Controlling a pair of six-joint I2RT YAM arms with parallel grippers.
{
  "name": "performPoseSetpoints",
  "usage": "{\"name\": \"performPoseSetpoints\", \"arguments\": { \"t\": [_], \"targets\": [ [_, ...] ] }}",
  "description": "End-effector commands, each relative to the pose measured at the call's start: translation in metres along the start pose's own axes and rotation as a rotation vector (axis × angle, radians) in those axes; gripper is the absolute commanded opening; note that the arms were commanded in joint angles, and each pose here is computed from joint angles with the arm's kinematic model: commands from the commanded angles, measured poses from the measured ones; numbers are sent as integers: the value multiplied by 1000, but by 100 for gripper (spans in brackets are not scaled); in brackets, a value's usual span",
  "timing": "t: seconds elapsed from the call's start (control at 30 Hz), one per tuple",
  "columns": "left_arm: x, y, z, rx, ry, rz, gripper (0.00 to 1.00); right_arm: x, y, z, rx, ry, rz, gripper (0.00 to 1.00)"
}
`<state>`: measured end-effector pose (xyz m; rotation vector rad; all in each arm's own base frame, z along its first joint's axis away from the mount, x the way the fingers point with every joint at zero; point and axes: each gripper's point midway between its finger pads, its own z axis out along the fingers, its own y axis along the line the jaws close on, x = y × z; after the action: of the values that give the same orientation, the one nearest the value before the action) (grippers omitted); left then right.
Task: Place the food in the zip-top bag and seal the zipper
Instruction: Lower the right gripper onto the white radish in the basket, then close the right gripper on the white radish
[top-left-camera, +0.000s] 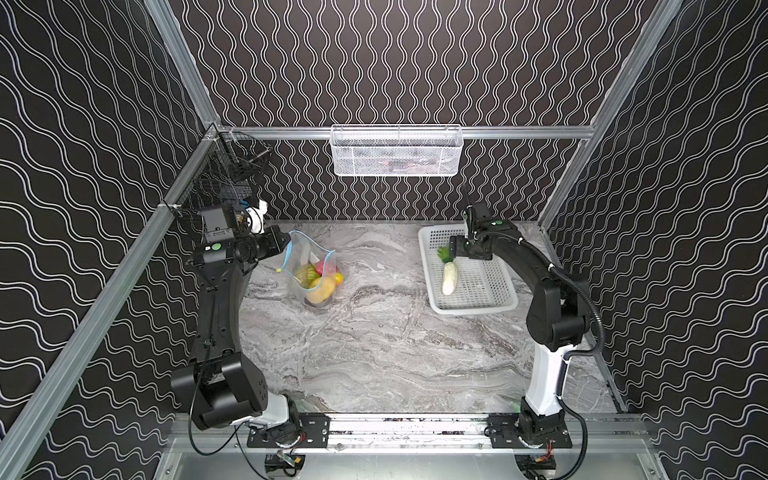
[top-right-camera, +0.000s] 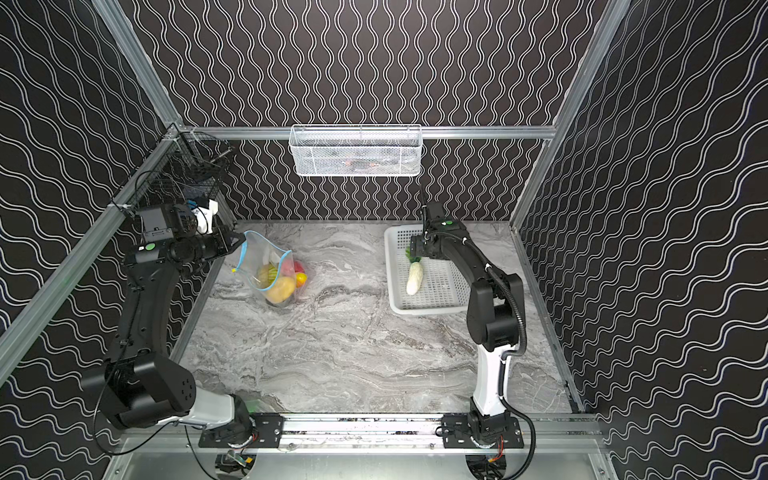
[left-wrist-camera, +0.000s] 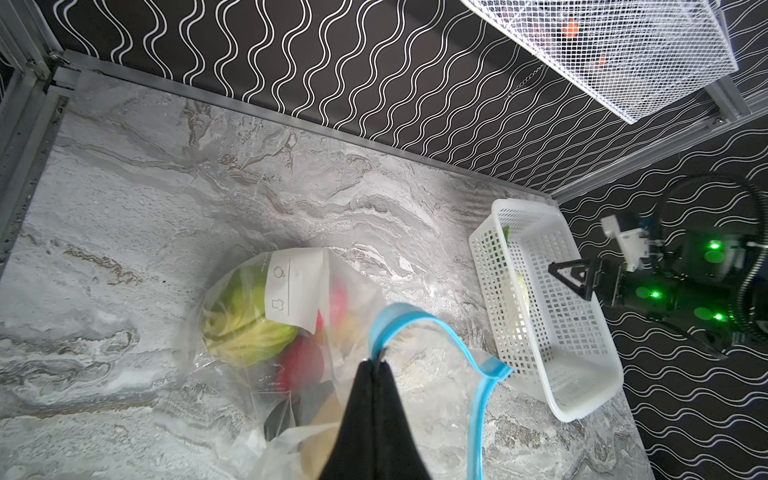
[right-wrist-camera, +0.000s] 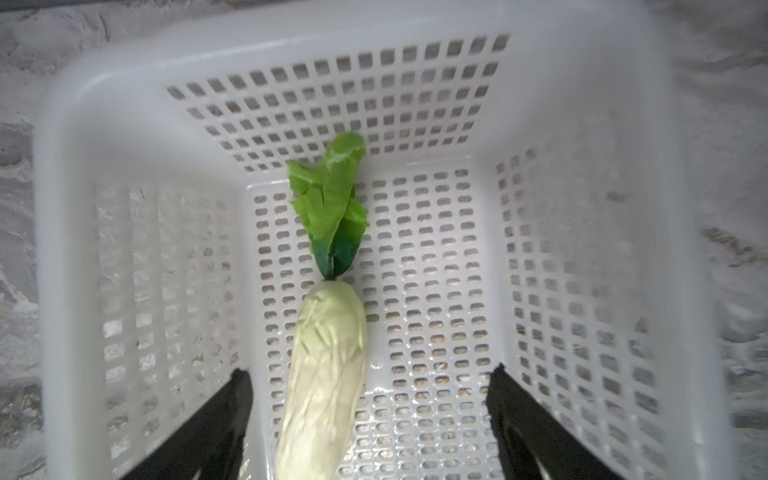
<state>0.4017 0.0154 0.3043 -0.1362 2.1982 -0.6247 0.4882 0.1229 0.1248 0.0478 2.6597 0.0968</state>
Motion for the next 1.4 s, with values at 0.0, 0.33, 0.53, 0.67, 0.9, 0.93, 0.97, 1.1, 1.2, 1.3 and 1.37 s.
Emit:
{"name": "performPoseSetpoints", "arguments": {
  "t": [0.0,0.33,0.53,0.67,0.9,0.93,0.97,1.1,1.2,1.3,1.37],
  "targets": [
    [-1,-4,-2,16,-13,8,0,32,13,12,-83,117,60,85],
    [-1,-8,-6,25,-22,19,0,64,28,37,-132,195,95,76],
    [-1,-4,-3,14,-6,15,0,74,29,44,-105,216,90,68],
    [-2,-4,-3,12,-11,16,0,78,27,49,-87,227,94,61],
    [-2,-6,-8,3,-18,23,0,74,22,62,-37,247,70,45],
    [-3,-8,-9,11,-20,23,0,73,23,63,-38,246,68,43],
    [-3,-9,-9,17,-20,19,0,71,25,65,-44,239,68,42],
    [-2,-7,-8,6,-14,15,0,60,25,58,-38,224,72,25],
    [-3,-6,-5,5,-13,6,0,50,28,50,-59,163,68,17],
    [-4,-3,-6,-7,-15,11,0,44,24,41,-41,149,72,9],
    [-5,-2,-7,-18,-17,23,0,41,27,33,-58,144,70,7]
  ]
}}
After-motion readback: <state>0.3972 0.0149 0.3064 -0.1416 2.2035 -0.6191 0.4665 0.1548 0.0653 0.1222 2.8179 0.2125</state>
